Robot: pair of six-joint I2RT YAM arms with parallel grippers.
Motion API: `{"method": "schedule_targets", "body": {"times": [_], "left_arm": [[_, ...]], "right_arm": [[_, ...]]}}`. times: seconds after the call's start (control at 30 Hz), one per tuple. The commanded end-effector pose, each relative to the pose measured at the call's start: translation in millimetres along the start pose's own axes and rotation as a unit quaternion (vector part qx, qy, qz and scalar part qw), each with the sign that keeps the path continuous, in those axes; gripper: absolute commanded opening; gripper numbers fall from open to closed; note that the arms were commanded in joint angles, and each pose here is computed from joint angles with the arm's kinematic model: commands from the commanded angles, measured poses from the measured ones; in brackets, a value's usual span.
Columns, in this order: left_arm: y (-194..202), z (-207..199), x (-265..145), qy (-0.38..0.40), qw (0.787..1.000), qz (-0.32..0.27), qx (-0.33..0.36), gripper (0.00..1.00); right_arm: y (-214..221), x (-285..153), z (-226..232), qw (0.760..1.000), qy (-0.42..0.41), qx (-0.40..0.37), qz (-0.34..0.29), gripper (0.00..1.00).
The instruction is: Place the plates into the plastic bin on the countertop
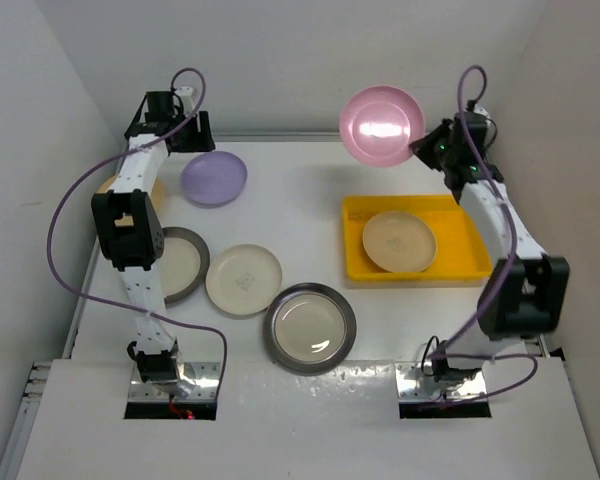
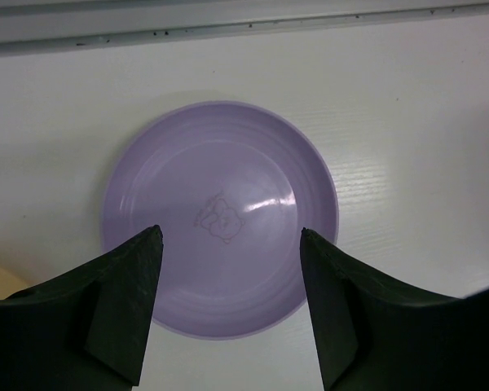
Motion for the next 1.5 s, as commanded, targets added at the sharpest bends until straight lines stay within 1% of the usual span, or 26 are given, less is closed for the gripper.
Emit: {"method": "schedule_targets", "body": {"times": [0.0, 0.03, 0.07, 0.1, 0.13, 0.17, 0.27, 0.33, 0.4, 0.5, 0.63, 0.7, 0.9, 0.97, 1.03, 1.07, 1.13, 1.17, 1.2, 1.27, 1.33, 1.4, 1.43, 1.47], "left_arm": [[-0.3, -1.1, -20.2, 0.001, 1.0, 0.004, -0.006, 0.7], [-1.4, -1.7, -24.3, 0.001, 1.0, 0.002, 0.001, 0.7], [1.1, -2.2, -25.8, 0.001, 1.0, 0.005, 0.0, 0.7], [-0.7, -3.4, -30.2, 0.001, 1.0, 0.005, 0.0, 0.7], [7.6, -2.4, -27.5, 0.001, 1.0, 0.016, 0.001, 0.7], [3.3, -3.8, -32.5, 0.001, 1.0, 0.009, 0.003, 0.7], [13.0, -6.3, -38.4, 0.006, 1.0, 0.022, 0.004, 0.7], [13.0, -2.6, -42.3, 0.002, 1.0, 0.021, 0.001, 0.7], [21.9, -3.1, -43.4, 0.003, 0.999, 0.034, -0.002, 0.69], [23.5, -5.9, -54.3, 0.003, 0.999, 0.032, 0.003, 0.69], [25.9, -9.0, -62.5, 0.008, 0.999, 0.032, 0.008, 0.69], [35.5, -8.0, -59.8, 0.008, 0.999, 0.045, 0.009, 0.69], [36.7, -9.7, -61.8, 0.013, 0.999, 0.045, 0.008, 0.69], [36.6, -5.5, -62.8, 0.009, 0.999, 0.044, 0.005, 0.69], [36.6, -5.5, -62.8, 0.009, 0.999, 0.044, 0.005, 0.69], [36.6, -5.5, -62.8, 0.009, 0.999, 0.044, 0.005, 0.69], [39.3, -4.6, -59.7, 0.009, 0.999, 0.049, 0.004, 0.69], [39.4, -4.6, -59.7, 0.01, 0.999, 0.049, 0.004, 0.69], [39.4, -4.6, -59.7, 0.01, 0.999, 0.049, 0.004, 0.69], [39.3, -0.4, -60.7, 0.006, 0.999, 0.048, 0.001, 0.69], [48.9, 0.8, -55.9, 0.007, 0.998, 0.061, -0.003, 0.7], [56.0, 12.2, -50.7, -0.004, 0.997, 0.071, -0.012, 0.71], [59.4, 13.3, -47.2, -0.004, 0.997, 0.076, -0.014, 0.71], [63.3, 23.6, -46.1, -0.013, 0.996, 0.08, -0.037, 0.71]], "right_arm": [[45.7, -40.3, -61.2, 0.99, 0.081, -0.051, 0.103, 0.0], [45.4, -54.6, -61.9, 0.99, 0.085, -0.059, 0.101, 0.0], [66.5, -64.8, -85.9, 0.982, 0.114, -0.058, 0.137, 0.0], [67.1, -77.0, -86.2, 0.982, 0.114, -0.061, 0.136, 0.0], [72.1, -84.1, -90.5, 0.981, 0.116, -0.056, 0.144, 0.0], [79.3, -97.5, -105.0, 0.98, 0.129, -0.044, 0.145, 0.0], [95.2, -113.3, -124.2, 0.979, 0.138, -0.018, 0.15, 0.0], [105.6, -113.8, -135.8, 0.979, 0.141, -0.006, 0.15, 0.0], [120.5, -114.0, -145.2, 0.977, 0.14, 0.005, 0.162, 0.0], [127.2, -110.0, -153.9, 0.975, 0.149, 0.012, 0.166, 0.0], [127.9, -103.1, -163.1, 0.975, 0.158, 0.015, 0.156, 0.0], [124.5, -101.2, -165.8, 0.976, 0.162, 0.012, 0.144, 0.0], [115.4, -100.3, -173.5, 0.978, 0.178, 0.0, 0.107, 0.0], [118.5, -98.9, -176.4, 0.978, 0.177, 0.001, 0.112, 0.0], [122.3, -95.7, -176.9, 0.976, 0.173, 0.001, 0.131, 0.0], [120.7, -92.9, -175.2, 0.977, 0.168, 0.0, 0.13, 0.08], [127.8, -92.2, -181.1, 0.973, 0.178, 0.001, 0.148, 0.29], [130.5, -93.0, -183.5, 0.971, 0.184, 0.002, 0.154, 0.41], [131.8, -92.8, -184.7, 0.969, 0.187, -0.007, 0.162, 0.6], [130.8, -93.4, -184.2, 0.965, 0.194, -0.025, 0.175, 0.69], [129.2, -94.2, -185.8, 0.959, 0.211, -0.039, 0.182, 0.71], [129.2, -95.3, -186.0, 0.956, 0.219, -0.046, 0.192, 0.72], [126.2, -94.7, -186.3, 0.956, 0.221, -0.054, 0.187, 0.72], [126.6, -94.7, -186.7, 0.955, 0.224, -0.054, 0.187, 0.72]]}}
Point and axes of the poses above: each gripper's point midway between its finger pads, its own x axis out along the fingers, its own z axis along the line the jaws close on, y = z × x, the point moved 6 cm from there along -x, back along the fingers, and after that the axes turned 1 degree about x, right-handed, at the moved point
